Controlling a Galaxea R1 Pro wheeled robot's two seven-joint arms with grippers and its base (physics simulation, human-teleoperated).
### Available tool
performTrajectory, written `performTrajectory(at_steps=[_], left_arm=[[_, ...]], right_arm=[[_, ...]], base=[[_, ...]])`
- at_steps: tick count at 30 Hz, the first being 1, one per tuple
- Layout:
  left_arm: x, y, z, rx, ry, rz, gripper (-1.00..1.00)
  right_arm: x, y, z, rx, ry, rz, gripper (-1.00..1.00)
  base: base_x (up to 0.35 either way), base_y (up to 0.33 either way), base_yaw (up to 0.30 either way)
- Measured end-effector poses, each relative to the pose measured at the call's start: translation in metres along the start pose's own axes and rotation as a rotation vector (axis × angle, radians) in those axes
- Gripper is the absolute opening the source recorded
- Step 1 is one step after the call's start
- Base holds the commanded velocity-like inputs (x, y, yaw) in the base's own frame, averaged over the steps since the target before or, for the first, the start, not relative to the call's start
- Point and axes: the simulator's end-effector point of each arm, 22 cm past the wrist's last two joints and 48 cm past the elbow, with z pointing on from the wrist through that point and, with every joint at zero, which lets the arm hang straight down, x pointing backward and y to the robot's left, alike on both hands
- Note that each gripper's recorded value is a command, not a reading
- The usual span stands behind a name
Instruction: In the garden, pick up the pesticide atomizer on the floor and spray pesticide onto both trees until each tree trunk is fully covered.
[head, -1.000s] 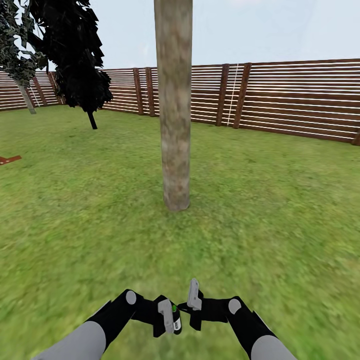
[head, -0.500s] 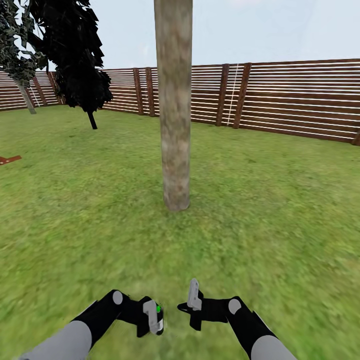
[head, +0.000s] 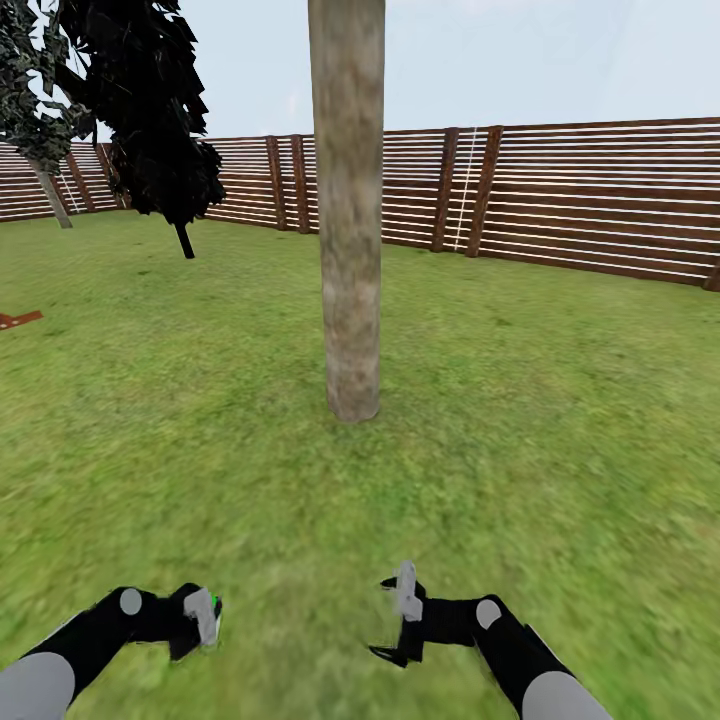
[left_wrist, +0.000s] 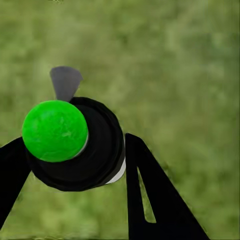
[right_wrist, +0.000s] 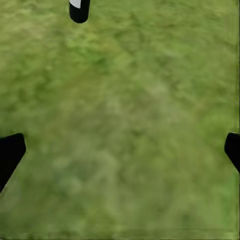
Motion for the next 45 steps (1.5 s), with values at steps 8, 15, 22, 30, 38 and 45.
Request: performTrajectory(at_steps=[8,15,22,30,38,45], left_arm=[[0.004,0.04,0.001,-0.216,-0.08,-0.471,-1.0],[-0.039,0.045,0.032,-0.458,-0.091,-0.637,-1.0],[-0.034,0.034,0.038,-0.47,-0.07,-0.864,-1.0],[-0.013,0.006,0.045,-0.45,-0.034,-0.873,-1.0],[-0.008,0.009,0.042,-0.456,-0.031,-0.88,-1.0],[-0.007,0.007,0.043,-0.453,-0.028,-0.88,-1.0]], right_arm=[[0.098,-0.095,-0.085,0.563,0.037,0.35,1.0],[0.197,-0.077,-0.167,1.083,0.21,0.506,1.0],[0.225,-0.057,-0.203,1.252,0.217,0.615,1.0],[0.236,-0.023,-0.194,1.224,0.247,0.654,1.0],[0.236,-0.023,-0.193,1.223,0.246,0.656,1.0],[0.236,-0.023,-0.193,1.224,0.246,0.657,1.0]], base=[[0.0,0.0,0.0],[0.0,0.0,0.0],[0.027,0.0,0.0],[0.312,0.0,-0.001],[0.338,-0.003,-0.233],[0.297,-0.129,-0.113]])
